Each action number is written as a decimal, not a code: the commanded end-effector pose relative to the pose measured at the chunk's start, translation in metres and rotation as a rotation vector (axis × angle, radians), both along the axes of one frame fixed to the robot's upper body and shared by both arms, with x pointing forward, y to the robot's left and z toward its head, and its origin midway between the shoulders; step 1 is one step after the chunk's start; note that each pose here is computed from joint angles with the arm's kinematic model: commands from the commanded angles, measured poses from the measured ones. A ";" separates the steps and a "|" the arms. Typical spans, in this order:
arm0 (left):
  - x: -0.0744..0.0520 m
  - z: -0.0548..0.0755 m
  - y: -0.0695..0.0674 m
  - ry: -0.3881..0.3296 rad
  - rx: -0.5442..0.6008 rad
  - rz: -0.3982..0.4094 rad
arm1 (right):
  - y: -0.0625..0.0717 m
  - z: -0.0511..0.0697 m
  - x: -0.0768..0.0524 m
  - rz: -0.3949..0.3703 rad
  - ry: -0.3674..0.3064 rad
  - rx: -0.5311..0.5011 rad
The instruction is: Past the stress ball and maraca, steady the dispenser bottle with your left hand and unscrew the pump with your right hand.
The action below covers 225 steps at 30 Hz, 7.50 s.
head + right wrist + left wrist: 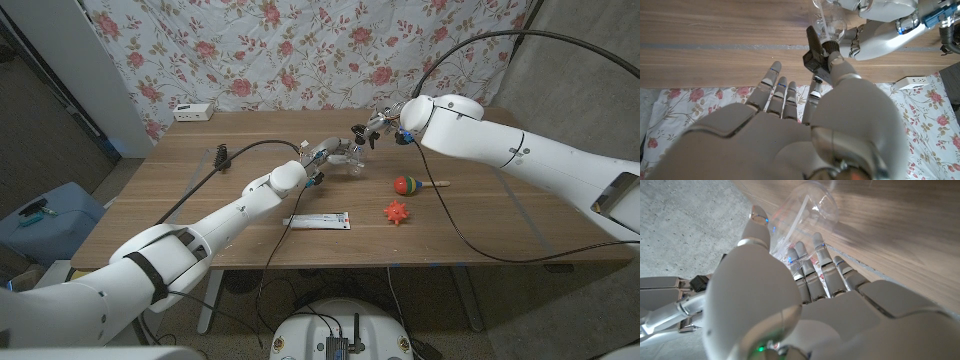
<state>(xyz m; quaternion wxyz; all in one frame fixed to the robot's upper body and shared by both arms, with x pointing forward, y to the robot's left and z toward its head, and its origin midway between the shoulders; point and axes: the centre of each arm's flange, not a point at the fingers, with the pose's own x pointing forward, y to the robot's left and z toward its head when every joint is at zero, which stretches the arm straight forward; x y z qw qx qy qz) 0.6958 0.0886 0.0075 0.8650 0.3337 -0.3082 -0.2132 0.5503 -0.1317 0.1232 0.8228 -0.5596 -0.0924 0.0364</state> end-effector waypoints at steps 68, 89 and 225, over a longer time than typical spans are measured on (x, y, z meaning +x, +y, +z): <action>0.000 -0.001 0.000 0.011 -0.001 0.000 | -0.017 0.001 0.004 0.107 -0.052 0.142; 0.002 0.000 0.001 0.008 -0.005 -0.001 | -0.013 0.007 0.006 0.129 -0.040 0.098; -0.022 -0.009 0.000 -0.191 -0.129 0.181 | 0.022 -0.005 -0.014 -0.178 -0.156 -0.070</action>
